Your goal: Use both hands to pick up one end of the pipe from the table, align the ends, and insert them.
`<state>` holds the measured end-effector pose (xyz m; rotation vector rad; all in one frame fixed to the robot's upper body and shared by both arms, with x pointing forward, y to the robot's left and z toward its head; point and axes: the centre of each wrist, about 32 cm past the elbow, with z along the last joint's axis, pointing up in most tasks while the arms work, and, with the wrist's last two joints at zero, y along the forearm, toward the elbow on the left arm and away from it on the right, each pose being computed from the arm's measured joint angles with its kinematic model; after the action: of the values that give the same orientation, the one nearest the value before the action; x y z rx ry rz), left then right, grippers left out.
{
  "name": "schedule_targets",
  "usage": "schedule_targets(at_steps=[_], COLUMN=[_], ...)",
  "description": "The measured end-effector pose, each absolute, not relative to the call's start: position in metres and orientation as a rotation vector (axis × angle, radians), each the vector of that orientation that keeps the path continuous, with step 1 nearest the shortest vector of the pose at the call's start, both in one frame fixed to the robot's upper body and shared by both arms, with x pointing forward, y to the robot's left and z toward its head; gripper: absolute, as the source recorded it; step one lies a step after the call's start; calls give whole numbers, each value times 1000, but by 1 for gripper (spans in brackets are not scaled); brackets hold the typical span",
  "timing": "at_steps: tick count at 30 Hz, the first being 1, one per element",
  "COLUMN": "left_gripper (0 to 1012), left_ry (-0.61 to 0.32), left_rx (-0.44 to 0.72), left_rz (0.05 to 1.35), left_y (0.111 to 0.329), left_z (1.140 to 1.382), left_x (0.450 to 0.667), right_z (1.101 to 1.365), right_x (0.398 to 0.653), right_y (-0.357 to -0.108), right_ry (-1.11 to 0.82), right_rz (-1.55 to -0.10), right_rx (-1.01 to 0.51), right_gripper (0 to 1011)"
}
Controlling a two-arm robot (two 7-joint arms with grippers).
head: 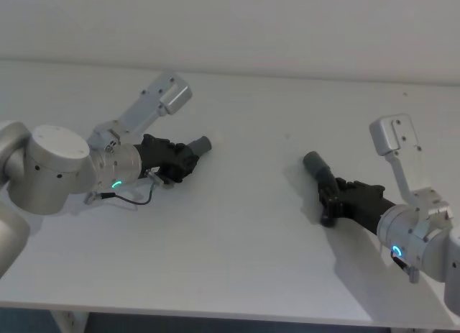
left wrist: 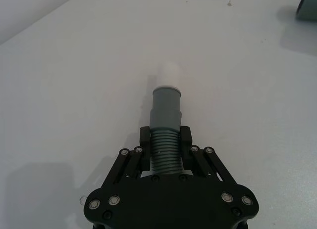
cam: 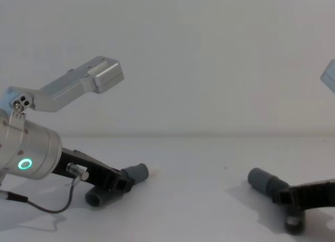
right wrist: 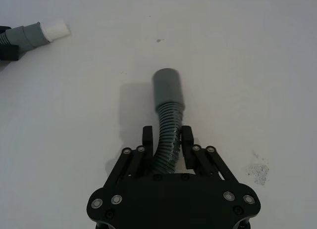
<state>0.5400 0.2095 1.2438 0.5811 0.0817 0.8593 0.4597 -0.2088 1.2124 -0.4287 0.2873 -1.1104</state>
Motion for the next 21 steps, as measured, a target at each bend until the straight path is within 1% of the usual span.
schedule_targets(at_steps=[3,4,8,11,21], left_gripper=[333,333,333,333,333], left_ry=[82,82,82,82,58], left_rx=[581,581,581,581,572], left_rz=[859,859,859,859,867], left_y=[209,209,209,209,206], left_z=[1244,1244,1244,1244,1247], left_x=[540,540,540,540,541], right_z=[1212,1212,1212,1212,1210], right_x=[460,460,460,460,459], right_y=[-209,-209,-209,-209,-211], right_ry=[288,288,288,288,251], right_rz=[-1110,-1110,-1109,-1109,-1097], right_rx=[-429,-429,-429,-429,-409], right_gripper=[277,227,166,147,144])
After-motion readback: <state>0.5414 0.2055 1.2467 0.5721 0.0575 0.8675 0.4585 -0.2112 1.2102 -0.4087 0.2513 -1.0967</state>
